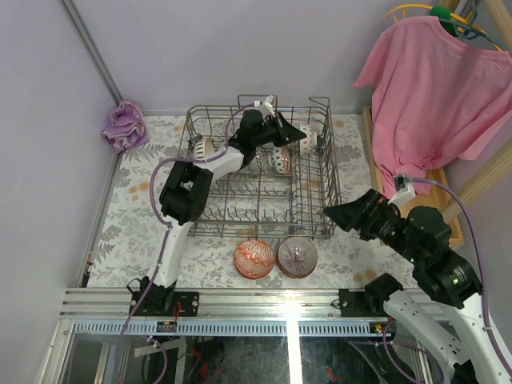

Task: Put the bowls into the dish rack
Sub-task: Adjust the bowl in the dish rack.

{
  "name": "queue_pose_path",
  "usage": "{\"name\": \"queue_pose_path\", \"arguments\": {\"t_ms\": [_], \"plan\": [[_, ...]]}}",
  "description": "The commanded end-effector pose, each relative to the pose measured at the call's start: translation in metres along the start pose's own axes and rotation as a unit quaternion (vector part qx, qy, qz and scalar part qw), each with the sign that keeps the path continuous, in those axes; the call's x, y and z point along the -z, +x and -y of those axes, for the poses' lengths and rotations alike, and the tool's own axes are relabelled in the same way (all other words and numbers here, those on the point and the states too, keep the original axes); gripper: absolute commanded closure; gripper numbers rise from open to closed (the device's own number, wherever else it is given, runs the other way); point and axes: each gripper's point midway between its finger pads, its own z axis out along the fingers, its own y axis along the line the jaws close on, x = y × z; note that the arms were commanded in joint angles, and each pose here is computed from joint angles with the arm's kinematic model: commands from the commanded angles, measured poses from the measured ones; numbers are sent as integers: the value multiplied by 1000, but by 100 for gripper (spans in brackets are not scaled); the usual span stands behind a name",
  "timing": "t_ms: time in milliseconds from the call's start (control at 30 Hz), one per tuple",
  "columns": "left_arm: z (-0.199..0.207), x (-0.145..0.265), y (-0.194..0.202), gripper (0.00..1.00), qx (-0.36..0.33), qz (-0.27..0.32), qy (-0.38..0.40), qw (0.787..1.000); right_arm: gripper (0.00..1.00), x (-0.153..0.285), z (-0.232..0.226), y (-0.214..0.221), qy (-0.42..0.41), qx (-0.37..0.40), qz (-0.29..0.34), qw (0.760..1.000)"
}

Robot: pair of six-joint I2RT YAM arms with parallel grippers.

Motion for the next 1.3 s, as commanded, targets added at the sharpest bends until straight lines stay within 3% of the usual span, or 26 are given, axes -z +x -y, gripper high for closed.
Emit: {"name": "queue_pose_path", "arguments": {"t_ms": [0,433,767,1100,1267], "plan": [[50,20,-35,100,36,49,138,988,1,-5,-9,-2,-20,-6,-1,1000],[42,8,-21,100,128,18,178,976,1,-8,-11,0,-27,-13,-4,1000],[9,-7,4,100,172,-41,123,976,1,-14,-17,-7,-29,-6,-3,1000],[-21,-18,24,100,210,-84,71,972,0,-24,-48,-48,-13,49,17,999],[-38,-22,36,100,250,-104,66,960,0,-31,-57,-53,-22,51,16,998]]}}
